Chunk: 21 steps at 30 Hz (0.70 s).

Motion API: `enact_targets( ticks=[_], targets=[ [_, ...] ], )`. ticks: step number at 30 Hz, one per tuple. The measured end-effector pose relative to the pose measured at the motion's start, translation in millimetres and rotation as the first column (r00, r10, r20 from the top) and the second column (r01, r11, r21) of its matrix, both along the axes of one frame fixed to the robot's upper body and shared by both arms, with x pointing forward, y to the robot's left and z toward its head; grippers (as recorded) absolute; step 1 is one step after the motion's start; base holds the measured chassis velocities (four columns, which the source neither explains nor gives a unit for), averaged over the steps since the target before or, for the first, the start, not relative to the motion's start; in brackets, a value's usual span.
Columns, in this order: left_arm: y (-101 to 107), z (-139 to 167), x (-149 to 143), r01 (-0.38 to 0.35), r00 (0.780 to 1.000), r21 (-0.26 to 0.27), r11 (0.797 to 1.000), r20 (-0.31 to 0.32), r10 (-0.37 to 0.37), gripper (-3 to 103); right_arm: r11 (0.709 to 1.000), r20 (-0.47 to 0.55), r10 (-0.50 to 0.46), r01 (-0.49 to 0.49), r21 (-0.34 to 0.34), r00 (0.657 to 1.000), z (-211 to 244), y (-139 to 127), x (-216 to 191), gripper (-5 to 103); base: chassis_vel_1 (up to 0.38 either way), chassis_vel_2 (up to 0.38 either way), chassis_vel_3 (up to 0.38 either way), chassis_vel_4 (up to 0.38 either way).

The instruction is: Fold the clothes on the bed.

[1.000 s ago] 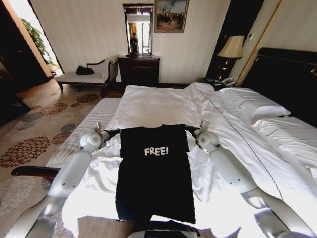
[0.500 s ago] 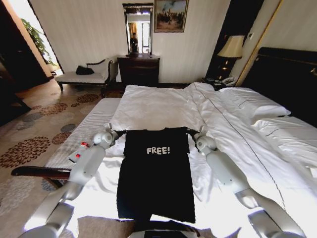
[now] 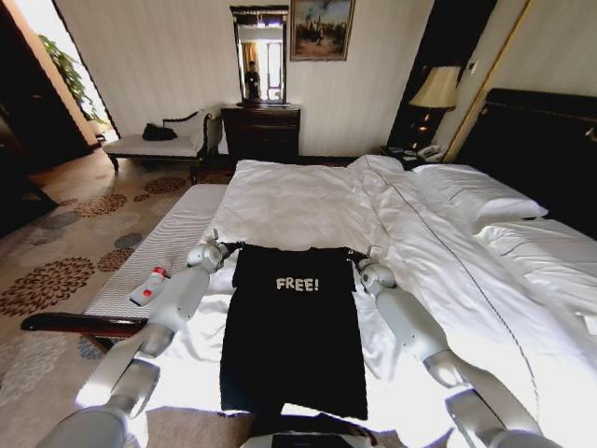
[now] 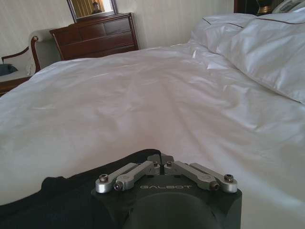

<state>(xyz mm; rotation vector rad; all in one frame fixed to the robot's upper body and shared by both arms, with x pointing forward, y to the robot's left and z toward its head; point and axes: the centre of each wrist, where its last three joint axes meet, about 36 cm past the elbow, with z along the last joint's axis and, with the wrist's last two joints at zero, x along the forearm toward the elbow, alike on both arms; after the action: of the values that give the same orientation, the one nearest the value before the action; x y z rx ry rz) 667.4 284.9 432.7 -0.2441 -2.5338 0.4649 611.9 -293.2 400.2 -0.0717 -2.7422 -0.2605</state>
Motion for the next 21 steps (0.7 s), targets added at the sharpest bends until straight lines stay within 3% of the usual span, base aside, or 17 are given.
enact_targets(
  ticks=[8, 17, 18, 21],
  targets=[
    [-6, -36, -12, 0.003, 0.999, 0.034, 0.999, -0.051, -0.002, 1, 0.994, -0.100, -0.018, 0.008, -0.106, 0.995, -30, 9, -9, 0, 0.000, 0.000, 0.000, 0.000],
    [3, -34, -15, -0.016, 0.999, 0.050, 0.999, -0.046, 0.018, -1, 0.996, -0.083, -0.016, 0.009, -0.090, 0.996, -33, 27, -5, 0, 0.000, 0.000, 0.000, 0.000],
    [5, -32, -16, -0.022, 0.999, 0.052, 0.998, -0.044, 0.024, 4, 0.996, -0.069, -0.013, 0.007, -0.084, 0.997, -30, 29, -4, -3, 0.000, 0.000, 0.000, 0.000],
    [13, -27, -22, -0.032, 0.999, 0.052, 0.998, -0.032, 0.033, 16, 0.998, -0.033, -0.006, 0.004, -0.064, 0.999, -21, 31, -3, 7, 0.000, 0.000, 0.000, 0.000]
  ],
)
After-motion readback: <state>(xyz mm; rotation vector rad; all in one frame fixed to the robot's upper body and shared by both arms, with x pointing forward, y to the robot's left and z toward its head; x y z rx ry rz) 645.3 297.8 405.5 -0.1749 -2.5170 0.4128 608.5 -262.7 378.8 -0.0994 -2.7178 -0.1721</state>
